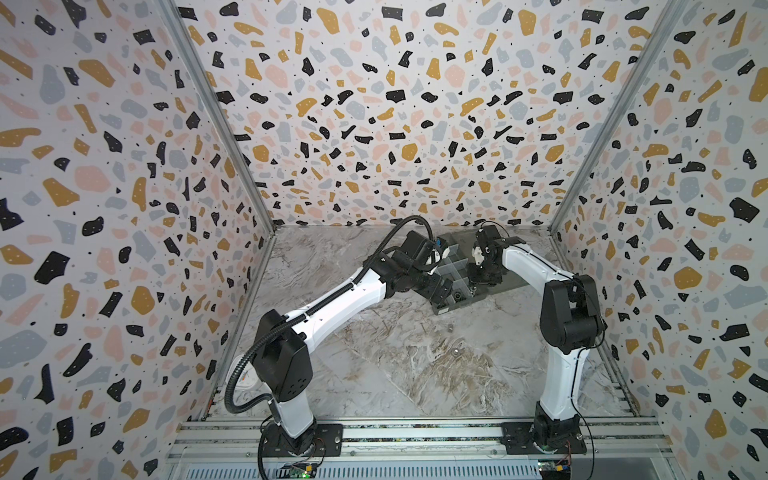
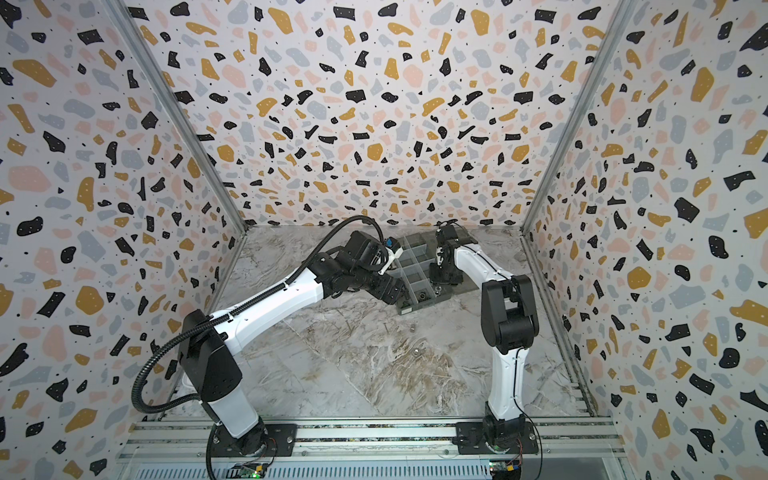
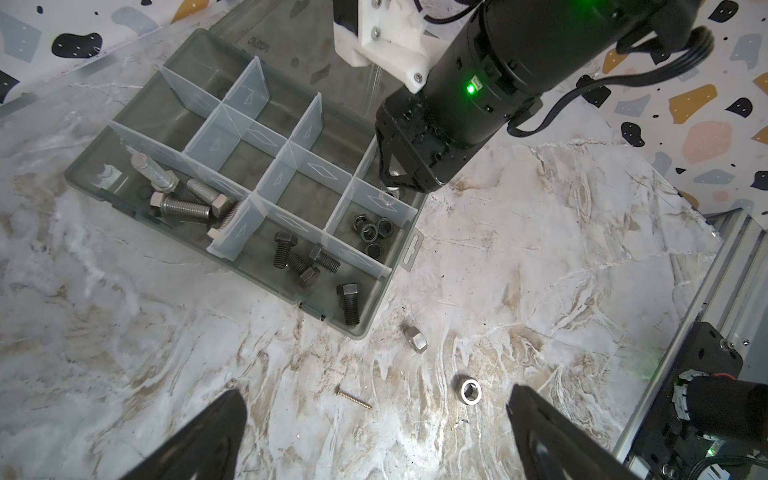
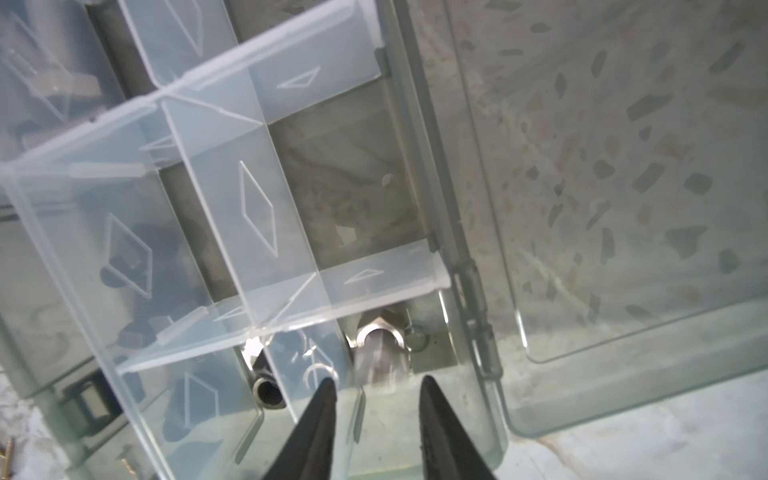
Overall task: Sort the screws and nuts into containers
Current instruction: 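Drop the silver nut into the silver-nut compartment with the right gripper, then lower the right gripper onto a third silver nut and grasp it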
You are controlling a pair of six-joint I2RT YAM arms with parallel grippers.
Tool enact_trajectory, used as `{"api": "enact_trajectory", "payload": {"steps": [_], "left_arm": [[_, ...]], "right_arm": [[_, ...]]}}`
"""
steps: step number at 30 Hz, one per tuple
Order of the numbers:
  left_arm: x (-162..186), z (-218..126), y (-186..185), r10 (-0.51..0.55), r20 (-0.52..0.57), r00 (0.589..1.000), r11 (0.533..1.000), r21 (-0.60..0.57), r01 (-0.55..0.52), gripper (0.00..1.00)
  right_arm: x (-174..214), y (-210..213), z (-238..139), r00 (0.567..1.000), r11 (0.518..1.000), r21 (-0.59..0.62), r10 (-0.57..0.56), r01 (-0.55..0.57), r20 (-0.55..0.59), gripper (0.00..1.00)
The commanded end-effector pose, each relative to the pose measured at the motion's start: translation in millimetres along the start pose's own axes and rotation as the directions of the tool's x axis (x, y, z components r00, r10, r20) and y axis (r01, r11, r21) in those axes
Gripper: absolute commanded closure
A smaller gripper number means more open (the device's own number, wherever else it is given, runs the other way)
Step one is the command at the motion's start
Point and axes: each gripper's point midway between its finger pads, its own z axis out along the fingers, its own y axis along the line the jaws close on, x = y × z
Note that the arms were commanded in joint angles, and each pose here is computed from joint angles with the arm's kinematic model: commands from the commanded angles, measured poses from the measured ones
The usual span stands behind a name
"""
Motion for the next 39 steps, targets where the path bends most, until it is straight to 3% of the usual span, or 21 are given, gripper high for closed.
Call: {"api": "enact_trajectory", "payload": {"steps": [1, 9, 14, 28, 39], "left_arm": [[-6.9, -5.1, -3.2, 0.022, 0.015, 1.000, 1.000, 0.016, -0.023, 0.01], [5.7, -15.0, 0.4, 0.025, 0.018, 1.000, 1.000, -0.004, -0.025, 0.00], [26.5, -24.8, 4.6, 0.022, 0.006, 1.000, 0.999, -0.028, -0.022, 0.00], [102.4, -75.7, 2.9, -0.061, 0.018, 0.998, 0.998, -0.029, 0.061, 0.00], [141.1, -106.7, 1.3, -0.162, 0.089, 0.983, 0.987, -0.011, 0.163, 0.00]], "right_arm": [[-7.8, 6.0, -22.0, 1.000, 1.000, -0.015, -0.020, 0.020, 0.024, 0.56], [2.1, 12.1, -61.6, 0.998, 0.999, -0.016, -0.031, 0.032, 0.055, 0.56], [36.0, 33.3, -70.8, 0.998, 0.998, -0.024, -0.054, 0.054, 0.037, 0.56], [176.4, 104.0, -38.4, 0.985, 0.991, -0.051, -0.131, 0.126, -0.114, 0.56], [222.4, 95.2, -20.3, 0.979, 0.991, -0.009, -0.130, 0.130, -0.157, 0.56]]}}
